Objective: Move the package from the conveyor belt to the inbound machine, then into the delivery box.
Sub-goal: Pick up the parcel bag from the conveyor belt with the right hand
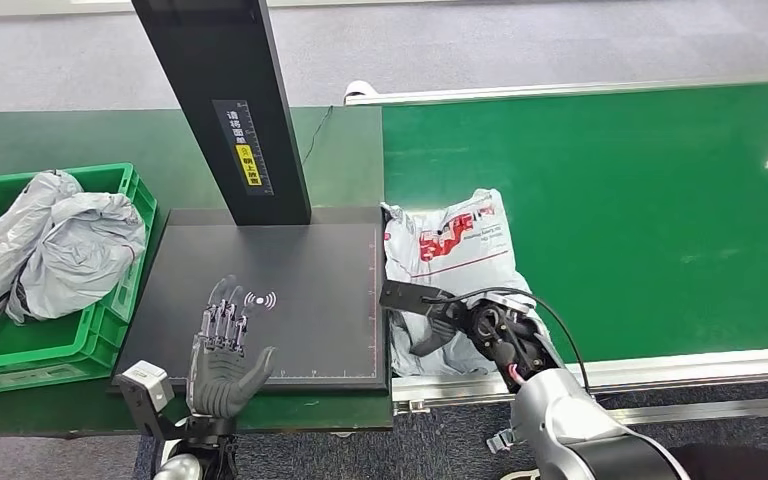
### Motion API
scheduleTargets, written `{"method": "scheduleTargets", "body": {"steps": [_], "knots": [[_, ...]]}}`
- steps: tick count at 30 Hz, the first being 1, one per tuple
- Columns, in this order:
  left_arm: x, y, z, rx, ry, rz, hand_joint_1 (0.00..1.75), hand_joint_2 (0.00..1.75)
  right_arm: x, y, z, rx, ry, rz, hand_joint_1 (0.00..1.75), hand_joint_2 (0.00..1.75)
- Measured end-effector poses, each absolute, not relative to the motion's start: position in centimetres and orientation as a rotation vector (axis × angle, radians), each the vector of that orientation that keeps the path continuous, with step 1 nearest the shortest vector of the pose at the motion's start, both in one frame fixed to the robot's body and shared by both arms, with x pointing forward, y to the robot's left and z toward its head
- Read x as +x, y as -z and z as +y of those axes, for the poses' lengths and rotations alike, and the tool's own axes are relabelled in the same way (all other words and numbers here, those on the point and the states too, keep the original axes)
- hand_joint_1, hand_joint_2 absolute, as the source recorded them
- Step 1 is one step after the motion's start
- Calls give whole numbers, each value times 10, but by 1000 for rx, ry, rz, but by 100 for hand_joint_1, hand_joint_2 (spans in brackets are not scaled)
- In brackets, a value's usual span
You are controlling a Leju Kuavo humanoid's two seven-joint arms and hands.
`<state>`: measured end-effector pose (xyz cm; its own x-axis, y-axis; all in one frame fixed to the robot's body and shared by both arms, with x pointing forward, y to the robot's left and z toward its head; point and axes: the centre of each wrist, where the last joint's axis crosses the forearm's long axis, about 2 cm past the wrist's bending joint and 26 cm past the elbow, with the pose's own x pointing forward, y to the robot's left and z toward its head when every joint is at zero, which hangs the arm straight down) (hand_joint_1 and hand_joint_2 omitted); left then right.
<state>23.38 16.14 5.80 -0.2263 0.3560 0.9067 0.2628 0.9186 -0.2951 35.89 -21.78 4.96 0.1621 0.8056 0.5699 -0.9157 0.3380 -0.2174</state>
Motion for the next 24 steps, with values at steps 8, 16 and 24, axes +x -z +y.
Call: {"method": "scheduleTargets", "body": {"steps": [8,16,24], "knots": [[234,-60,161,-452,-99,-1813,0,175,351,-46,-198,130,-1378,-580,136,175],[234,-61,161,-451,-100,-1818,0,175,350,-46,-196,117,-1409,-570,175,175],[234,-61,161,-451,-100,-1817,0,175,347,-43,-195,67,-1397,-614,175,175]]}}
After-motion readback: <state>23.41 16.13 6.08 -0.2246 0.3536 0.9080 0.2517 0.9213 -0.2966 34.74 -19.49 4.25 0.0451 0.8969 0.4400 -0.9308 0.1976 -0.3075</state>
